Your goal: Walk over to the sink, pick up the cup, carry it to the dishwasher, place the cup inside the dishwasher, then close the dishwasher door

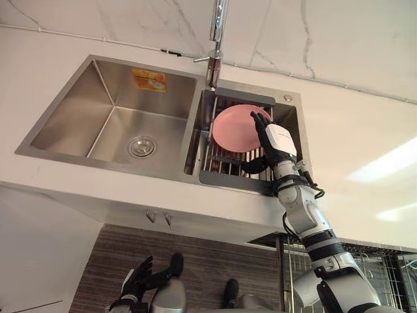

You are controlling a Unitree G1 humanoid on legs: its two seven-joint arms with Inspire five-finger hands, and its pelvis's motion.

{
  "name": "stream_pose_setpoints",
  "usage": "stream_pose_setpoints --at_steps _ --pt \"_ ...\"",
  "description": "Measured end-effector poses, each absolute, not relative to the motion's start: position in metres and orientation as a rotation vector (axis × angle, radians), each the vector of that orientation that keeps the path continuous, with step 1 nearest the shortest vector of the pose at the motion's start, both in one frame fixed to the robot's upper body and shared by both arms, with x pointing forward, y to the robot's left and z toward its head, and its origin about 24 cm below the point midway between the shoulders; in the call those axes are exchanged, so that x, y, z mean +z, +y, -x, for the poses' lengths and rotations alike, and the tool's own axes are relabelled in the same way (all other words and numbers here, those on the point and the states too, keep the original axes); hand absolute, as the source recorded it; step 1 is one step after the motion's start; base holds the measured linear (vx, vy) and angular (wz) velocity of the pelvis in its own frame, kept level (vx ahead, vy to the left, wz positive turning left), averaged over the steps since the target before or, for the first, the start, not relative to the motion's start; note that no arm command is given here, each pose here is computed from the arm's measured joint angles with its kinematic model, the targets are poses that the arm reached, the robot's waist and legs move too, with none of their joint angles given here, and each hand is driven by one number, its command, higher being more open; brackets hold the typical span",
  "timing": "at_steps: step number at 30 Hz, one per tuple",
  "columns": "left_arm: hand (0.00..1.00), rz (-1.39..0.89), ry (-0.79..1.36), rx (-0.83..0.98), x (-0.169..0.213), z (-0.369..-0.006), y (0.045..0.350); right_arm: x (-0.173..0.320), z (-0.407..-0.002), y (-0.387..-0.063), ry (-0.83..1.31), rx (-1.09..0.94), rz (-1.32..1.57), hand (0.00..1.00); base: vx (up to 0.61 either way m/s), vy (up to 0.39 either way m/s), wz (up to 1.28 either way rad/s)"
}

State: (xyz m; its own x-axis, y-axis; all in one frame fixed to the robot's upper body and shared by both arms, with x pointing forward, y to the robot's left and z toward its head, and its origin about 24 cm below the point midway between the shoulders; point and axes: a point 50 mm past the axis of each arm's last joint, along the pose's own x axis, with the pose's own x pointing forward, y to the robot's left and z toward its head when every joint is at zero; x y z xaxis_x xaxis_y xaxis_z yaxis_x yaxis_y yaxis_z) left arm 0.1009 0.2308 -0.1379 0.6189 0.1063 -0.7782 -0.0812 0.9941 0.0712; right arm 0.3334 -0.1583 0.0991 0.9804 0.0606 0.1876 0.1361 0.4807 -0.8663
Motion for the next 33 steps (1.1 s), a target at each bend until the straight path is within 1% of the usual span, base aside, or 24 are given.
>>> stream_pose_setpoints --at_steps 18,23,33 --pt "1.0 -0.029 0.898 0.107 -0.137 -0.102 0.231 0.1 -0.334 -0.16 -0.205 -0.073 1.066 1.0 -0.03 -0.001 0.01" --pt "1.0 -0.029 0.89 0.102 -0.136 -0.104 0.231 0.099 -0.335 -0.16 -0.192 -0.048 1.067 1.0 0.06 0.005 -0.01" --pt "1.0 -0.03 0.892 0.099 -0.136 -0.104 0.232 0.108 -0.338 -0.166 -0.202 -0.082 1.062 1.0 0.05 0.005 0.0"
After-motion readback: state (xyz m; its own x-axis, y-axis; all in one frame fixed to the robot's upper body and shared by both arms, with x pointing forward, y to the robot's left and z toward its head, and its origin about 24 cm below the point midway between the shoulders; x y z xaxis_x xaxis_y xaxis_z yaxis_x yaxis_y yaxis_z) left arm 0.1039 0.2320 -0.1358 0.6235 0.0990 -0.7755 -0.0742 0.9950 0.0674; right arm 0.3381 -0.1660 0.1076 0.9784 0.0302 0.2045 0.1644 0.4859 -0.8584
